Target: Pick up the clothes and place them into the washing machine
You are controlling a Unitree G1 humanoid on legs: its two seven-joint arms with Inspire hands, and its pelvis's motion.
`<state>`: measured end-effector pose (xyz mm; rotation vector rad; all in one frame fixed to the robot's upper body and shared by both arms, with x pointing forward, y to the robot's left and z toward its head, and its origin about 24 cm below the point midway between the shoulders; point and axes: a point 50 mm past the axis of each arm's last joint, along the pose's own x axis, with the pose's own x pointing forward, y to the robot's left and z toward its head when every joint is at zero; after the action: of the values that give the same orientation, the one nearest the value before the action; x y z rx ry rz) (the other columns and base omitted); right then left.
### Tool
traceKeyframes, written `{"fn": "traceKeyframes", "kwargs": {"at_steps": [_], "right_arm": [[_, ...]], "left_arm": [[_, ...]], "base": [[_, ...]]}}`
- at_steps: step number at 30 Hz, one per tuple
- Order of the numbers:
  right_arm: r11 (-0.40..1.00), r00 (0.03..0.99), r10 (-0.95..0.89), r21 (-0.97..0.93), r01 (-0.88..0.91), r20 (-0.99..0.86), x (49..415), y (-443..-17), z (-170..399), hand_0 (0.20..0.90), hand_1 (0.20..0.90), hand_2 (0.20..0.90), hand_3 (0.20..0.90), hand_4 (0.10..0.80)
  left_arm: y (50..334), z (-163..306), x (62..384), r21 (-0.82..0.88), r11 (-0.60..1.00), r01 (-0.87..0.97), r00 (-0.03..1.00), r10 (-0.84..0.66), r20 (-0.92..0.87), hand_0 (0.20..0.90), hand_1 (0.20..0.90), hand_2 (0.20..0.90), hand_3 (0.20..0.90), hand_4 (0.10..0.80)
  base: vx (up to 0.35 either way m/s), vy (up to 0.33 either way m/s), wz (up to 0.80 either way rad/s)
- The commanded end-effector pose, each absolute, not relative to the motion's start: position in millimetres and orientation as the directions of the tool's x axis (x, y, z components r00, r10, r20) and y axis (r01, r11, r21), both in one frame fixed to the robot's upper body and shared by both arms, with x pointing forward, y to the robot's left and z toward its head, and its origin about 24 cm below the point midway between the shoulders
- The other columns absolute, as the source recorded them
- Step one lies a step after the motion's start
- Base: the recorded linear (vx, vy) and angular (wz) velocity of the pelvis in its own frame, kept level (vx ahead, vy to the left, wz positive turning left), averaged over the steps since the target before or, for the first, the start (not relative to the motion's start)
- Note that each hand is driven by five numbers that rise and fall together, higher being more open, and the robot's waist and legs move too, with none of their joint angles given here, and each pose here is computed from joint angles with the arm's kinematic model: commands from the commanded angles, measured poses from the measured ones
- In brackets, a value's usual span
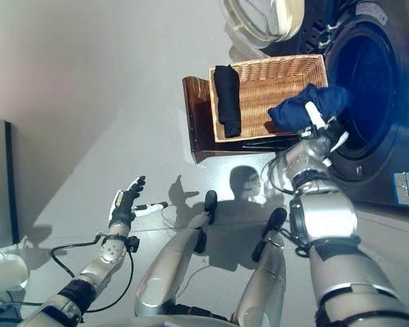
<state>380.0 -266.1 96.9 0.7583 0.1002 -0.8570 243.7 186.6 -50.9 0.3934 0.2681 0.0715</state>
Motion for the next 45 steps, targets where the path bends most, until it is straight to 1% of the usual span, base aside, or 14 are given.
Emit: {"fn": "traceKeyframes", "kwargs": {"at_steps": [1,3,6,11,16,18,22,23,25,27,30,38,39,45], "right_arm": [[0.326,0.714,-0.675,0.792,0.516,-0.187,383,-270,127,0.200,0.200,0.200,0.200,0.300],[0.233,0.709,-0.670,0.844,0.482,-0.220,381,-265,118,0.200,0.200,0.200,0.200,0.300],[0.146,0.699,-0.667,0.875,0.461,-0.257,378,-260,108,0.200,0.200,0.200,0.200,0.300],[0.108,0.695,-0.673,0.897,0.429,-0.252,376,-257,105,0.200,0.200,0.200,0.200,0.300],[0.146,0.684,-0.707,0.911,0.385,-0.176,377,-266,128,0.200,0.200,0.200,0.200,0.300],[0.199,0.661,-0.745,0.918,0.342,-0.085,379,-285,161,0.200,0.200,0.200,0.200,0.300],[0.347,0.572,-0.809,0.895,0.279,0.136,370,-326,253,0.200,0.200,0.200,0.200,0.300],[0.387,0.539,-0.818,0.884,0.260,0.200,364,-335,277,0.900,0.900,0.900,0.900,0.800],[0.411,0.495,-0.831,0.880,0.237,0.255,354,-345,306,0.900,0.900,0.900,0.900,0.800],[0.433,0.481,-0.828,0.874,0.222,0.288,350,-349,320,0.900,0.900,0.900,0.900,0.800],[0.451,0.488,-0.820,0.864,0.225,0.301,350,-349,322,0.900,0.900,0.900,0.900,0.800],[0.418,0.565,-0.804,0.850,0.320,0.183,366,-340,269,0.900,0.900,0.900,0.900,0.800],[0.418,0.565,-0.804,0.850,0.320,0.183,366,-340,269,0.900,0.900,0.900,0.900,0.800],[0.463,0.641,-0.759,0.787,0.407,0.116,378,-322,229,0.900,0.900,0.900,0.900,0.800]], "left_arm": [[180,-56,236,0.362,0.932,0.009,0.966,0.085,-0.243,0.900,0.900,0.900,0.900,0.800],[176,-59,233,0.353,0.935,0.037,0.963,0.060,-0.261,0.900,0.900,0.900,0.900,0.800],[173,-67,225,0.337,0.940,0.061,0.953,0.046,-0.301,0.900,0.900,0.900,0.900,0.800],[171,-75,215,0.324,0.942,0.090,0.939,0.028,-0.342,0.900,0.900,0.900,0.900,0.800],[172,-81,206,0.306,0.947,0.095,0.929,0.026,-0.369,0.900,0.900,0.900,0.900,0.800],[174,-81,203,0.296,0.951,0.090,0.928,0.028,-0.371,0.900,0.900,0.900,0.900,0.800],[176,-78,202,0.270,0.959,0.091,0.931,0.015,-0.364,0.900,0.900,0.900,0.900,0.800],[179,-79,201,0.271,0.959,0.085,0.929,0.022,-0.370,0.900,0.900,0.900,0.900,0.800],[175,-79,201,0.266,0.959,0.101,0.928,0.006,-0.373,0.900,0.900,0.900,0.900,0.800],[173,-81,201,0.260,0.959,0.110,0.925,-0.002,-0.381,0.900,0.900,0.900,0.900,0.800],[173,-81,201,0.247,0.964,0.098,0.924,0.004,-0.383,0.900,0.900,0.900,0.900,0.800],[172,-81,202,0.210,0.977,0.043,0.924,0.041,-0.381,0.900,0.900,0.900,0.900,0.800],[172,-81,202,0.210,0.977,0.043,0.924,0.041,-0.381,0.900,0.900,0.900,0.900,0.800],[177,-81,202,0.221,0.975,0.006,0.923,0.079,-0.376,0.900,0.900,0.900,0.900,0.800]], "base": [[0.018,0.031,-0.06],[0.015,0.023,-0.06],[0.021,0.021,-0.10],[0.013,0.012,-0.05],[0.024,-0.010,-0.08],[0.008,-0.010,-0.04],[0.014,-0.002,0.04],[0.000,0.000,0.00],[0.010,0.009,-0.02],[0.020,0.022,0.00],[0.035,0.038,-0.03],[-0.002,0.017,-0.03],[0.000,0.000,0.00],[0.000,0.000,0.00]]}}
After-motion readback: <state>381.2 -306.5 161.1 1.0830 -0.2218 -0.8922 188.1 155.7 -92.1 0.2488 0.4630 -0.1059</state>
